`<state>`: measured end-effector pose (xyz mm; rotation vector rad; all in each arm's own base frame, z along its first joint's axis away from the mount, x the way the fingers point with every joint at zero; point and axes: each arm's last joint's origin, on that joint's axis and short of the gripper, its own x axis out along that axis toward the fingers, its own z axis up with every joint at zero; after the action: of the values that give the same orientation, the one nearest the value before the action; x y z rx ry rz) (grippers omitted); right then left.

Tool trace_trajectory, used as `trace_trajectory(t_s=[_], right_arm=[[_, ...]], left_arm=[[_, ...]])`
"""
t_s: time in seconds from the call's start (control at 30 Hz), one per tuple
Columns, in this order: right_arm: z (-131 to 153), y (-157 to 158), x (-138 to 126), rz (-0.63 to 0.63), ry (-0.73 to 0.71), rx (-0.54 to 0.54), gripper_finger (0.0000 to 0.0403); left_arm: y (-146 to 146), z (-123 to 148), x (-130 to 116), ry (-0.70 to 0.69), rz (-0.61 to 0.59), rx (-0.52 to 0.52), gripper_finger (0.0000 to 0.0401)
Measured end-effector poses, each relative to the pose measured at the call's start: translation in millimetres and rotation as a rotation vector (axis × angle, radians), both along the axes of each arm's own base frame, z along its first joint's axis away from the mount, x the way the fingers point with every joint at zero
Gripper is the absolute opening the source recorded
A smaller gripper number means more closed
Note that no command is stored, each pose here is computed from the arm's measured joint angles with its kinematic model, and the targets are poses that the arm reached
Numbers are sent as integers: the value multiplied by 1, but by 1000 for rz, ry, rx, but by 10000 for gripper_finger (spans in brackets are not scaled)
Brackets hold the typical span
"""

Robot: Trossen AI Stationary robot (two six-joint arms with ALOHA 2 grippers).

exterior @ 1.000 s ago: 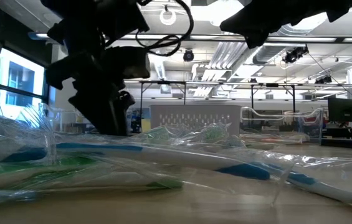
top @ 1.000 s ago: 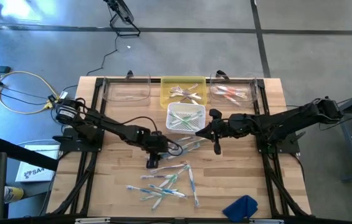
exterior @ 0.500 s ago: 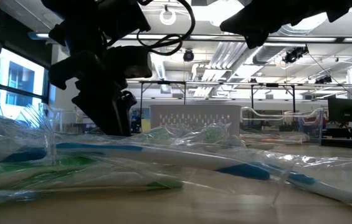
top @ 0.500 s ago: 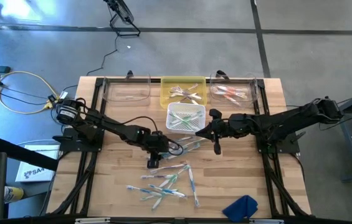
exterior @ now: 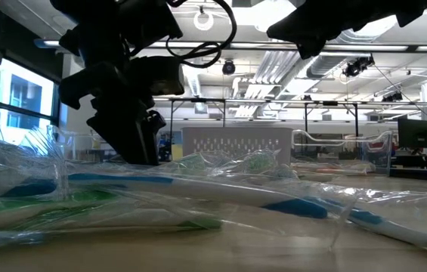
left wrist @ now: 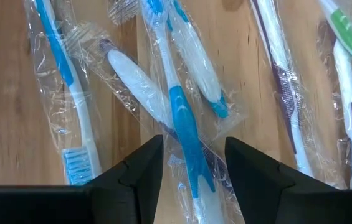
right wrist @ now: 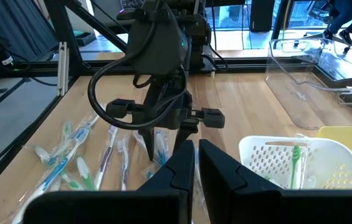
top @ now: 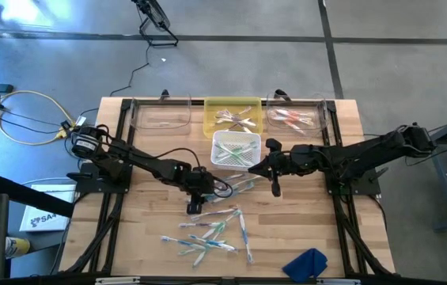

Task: Pick & Place Toothbrushes
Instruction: Put the blue toothbrush into the left transparent bin

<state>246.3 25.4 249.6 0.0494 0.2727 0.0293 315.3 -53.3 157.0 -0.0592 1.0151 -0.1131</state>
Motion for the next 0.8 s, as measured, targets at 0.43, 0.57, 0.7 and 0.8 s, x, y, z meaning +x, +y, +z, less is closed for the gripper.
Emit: trace_trajectory(t_s=[0.43,0.57,0.7,0.8], right_arm=[[0,0,0,0,0,0,16],[0,0,0,0,0,0,16],[0,0,0,0,0,0,16],[0,0,0,0,0,0,16]], left_arm=[[0,0,0,-1,0,0,129],[0,0,0,-2,0,0,98],[0,0,0,-3,0,0,74],[0,0,0,-3,0,0,63]])
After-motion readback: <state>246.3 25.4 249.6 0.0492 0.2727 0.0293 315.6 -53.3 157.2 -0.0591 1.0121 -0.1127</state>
